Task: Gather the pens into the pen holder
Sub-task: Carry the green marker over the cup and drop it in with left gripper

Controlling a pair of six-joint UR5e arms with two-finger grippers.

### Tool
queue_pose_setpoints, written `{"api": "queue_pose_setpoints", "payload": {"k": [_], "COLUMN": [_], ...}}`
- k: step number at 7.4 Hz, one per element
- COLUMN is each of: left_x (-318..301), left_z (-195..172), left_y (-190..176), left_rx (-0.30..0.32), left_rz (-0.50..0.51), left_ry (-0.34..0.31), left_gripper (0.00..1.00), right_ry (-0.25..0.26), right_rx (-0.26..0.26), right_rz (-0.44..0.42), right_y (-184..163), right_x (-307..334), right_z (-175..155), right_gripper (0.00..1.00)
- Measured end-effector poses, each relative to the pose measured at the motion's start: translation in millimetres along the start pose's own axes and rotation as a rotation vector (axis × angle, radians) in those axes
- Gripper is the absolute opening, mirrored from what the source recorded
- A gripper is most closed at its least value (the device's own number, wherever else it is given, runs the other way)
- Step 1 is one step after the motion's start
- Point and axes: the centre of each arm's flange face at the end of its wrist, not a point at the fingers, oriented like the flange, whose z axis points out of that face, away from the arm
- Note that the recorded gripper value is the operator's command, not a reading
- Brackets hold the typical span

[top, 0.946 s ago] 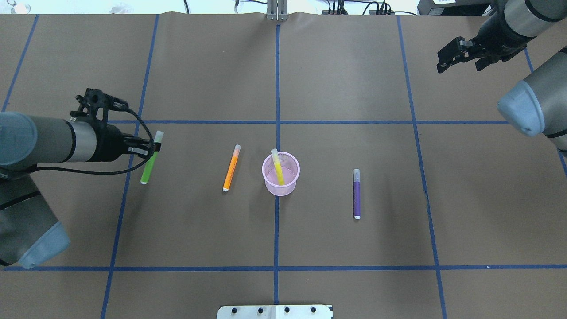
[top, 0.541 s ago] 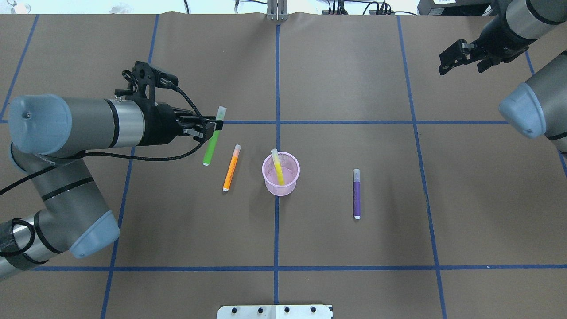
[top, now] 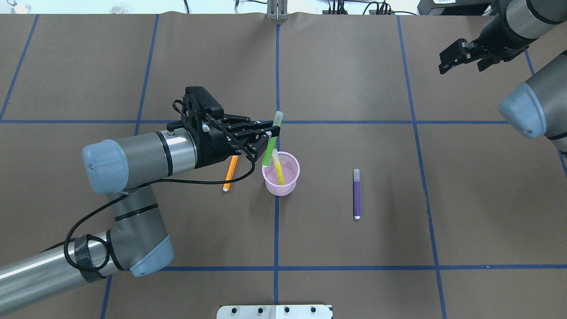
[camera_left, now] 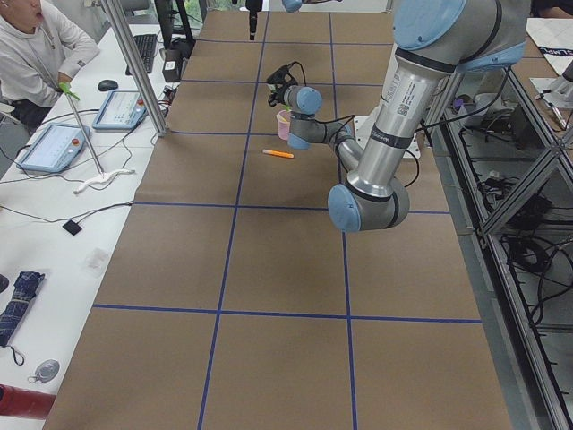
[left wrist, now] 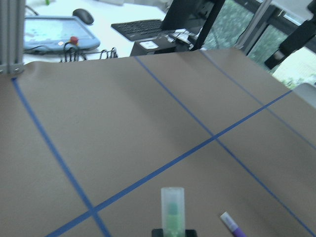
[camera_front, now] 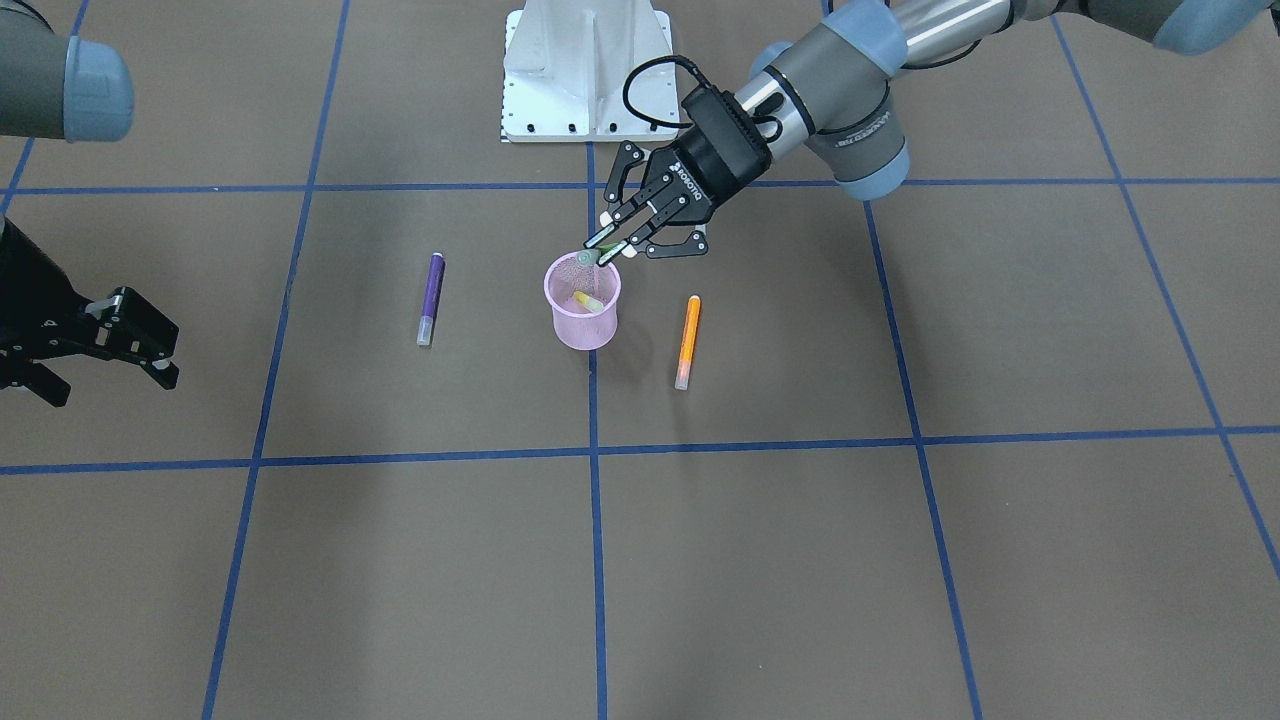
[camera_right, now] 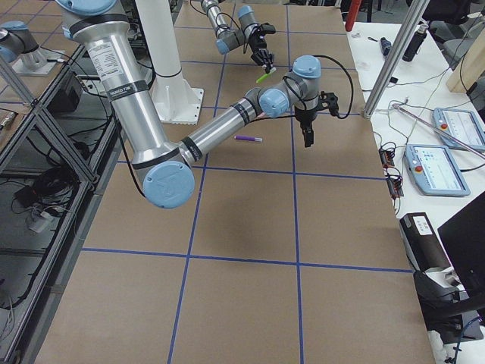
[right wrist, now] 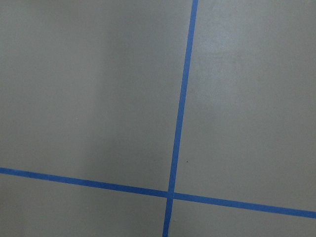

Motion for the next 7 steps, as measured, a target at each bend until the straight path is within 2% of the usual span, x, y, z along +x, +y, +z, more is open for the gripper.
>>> {"api": "queue_pose_setpoints", "payload": {"k": [2,4,5,6,7], "left_x": [13.7,19.5,18.1,16.7,16.8], "left_z": [15.3,21.8,24.2,28.1,31.9], "left_y": [28.3,43.7,48.9,51.6,51.8], "left_rx": [0.036,0.042,0.052,0.062,0.069], "left_rz": [0.000,-0.006,-0.008,-0.010,-0.012], "left_ry": [0.004,-0.004,-0.011,-0.017,-0.020], "left_gripper": [0.00,0.02,0.11,0.27,0.67], "right_ry": [-0.001,-0.001,-0.001,-0.001,-0.002], "right_rx": [0.001,0.001,0.001,0.001,0.001], "right_rz": [0.001,0.000,0.000,-0.001,-0.001], "right_y": [0.0,0.0,-0.1,-0.2,-0.2], "right_x": [-0.4,-1.0,-1.2,-1.4,-1.5], "right_z": [-0.5,-0.2,-0.1,0.0,0.0], "right_gripper": [1.00,1.00,1.00,1.00,1.00]}}
